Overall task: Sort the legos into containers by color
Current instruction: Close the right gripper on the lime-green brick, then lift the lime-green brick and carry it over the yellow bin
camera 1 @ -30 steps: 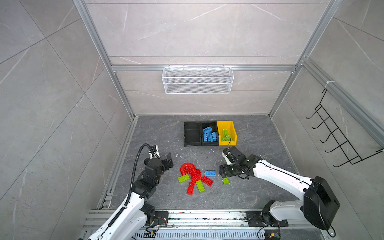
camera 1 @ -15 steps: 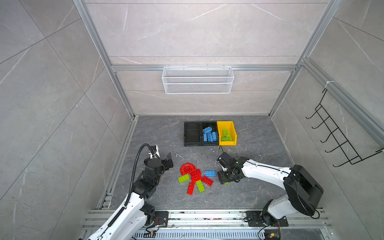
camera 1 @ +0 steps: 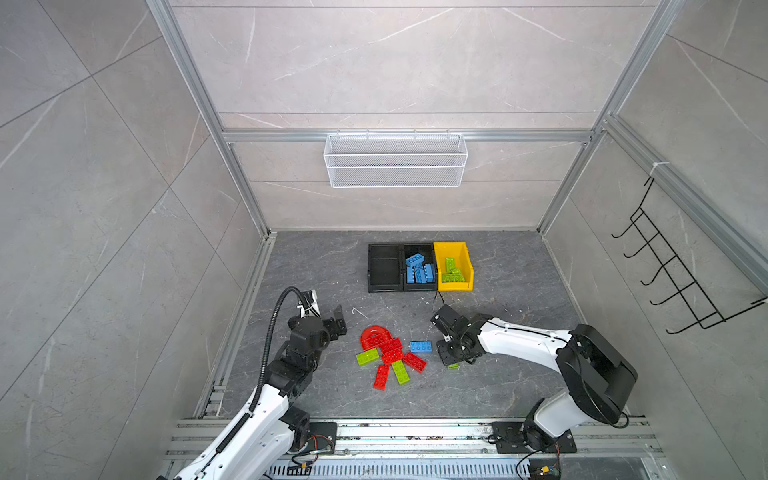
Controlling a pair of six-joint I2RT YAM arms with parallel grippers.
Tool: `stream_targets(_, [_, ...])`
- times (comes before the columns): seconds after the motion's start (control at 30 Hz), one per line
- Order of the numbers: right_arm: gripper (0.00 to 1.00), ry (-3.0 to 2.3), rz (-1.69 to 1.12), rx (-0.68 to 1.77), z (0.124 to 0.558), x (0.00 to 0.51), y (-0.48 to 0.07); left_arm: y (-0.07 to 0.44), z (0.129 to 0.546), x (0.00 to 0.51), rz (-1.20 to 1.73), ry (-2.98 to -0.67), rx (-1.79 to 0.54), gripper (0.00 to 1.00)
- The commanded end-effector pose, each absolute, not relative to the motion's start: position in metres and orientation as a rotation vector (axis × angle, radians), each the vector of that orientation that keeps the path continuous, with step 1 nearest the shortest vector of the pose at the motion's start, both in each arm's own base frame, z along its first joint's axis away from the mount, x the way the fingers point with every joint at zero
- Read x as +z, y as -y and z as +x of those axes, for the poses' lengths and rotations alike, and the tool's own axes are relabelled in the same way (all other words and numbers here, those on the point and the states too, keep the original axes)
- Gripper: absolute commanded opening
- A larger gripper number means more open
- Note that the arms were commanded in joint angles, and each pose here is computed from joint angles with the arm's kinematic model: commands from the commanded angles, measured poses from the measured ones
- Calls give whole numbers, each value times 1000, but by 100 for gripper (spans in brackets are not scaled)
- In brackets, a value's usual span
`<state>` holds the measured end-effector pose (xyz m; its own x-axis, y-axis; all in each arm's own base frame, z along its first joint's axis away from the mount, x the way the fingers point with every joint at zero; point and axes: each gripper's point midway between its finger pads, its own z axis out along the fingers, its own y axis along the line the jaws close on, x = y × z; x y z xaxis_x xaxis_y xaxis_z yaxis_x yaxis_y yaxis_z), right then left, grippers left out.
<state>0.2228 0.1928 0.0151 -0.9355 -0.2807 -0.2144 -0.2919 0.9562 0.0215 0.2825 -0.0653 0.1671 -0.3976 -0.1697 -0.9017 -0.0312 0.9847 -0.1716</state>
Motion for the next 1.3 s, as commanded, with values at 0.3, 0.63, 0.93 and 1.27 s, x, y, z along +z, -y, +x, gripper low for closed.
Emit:
stream_targets(0.3, [36,-2819,-459,130,245,42,-208,67,286,190,-152,-1913,-183,99])
stream_targets(0.63, [34,-2619,-378,340,329,121,-199,71,295,173,-136,-1970,-155,99])
stream_targets(0.93, [32,-2445,-299,311,427,182,-171,87,300,166,-64,-1981,-213,99])
stream_targets(1.27, [32,-2442,-306,286,494,169,-159,92,296,176,-45,-1945,-268,99])
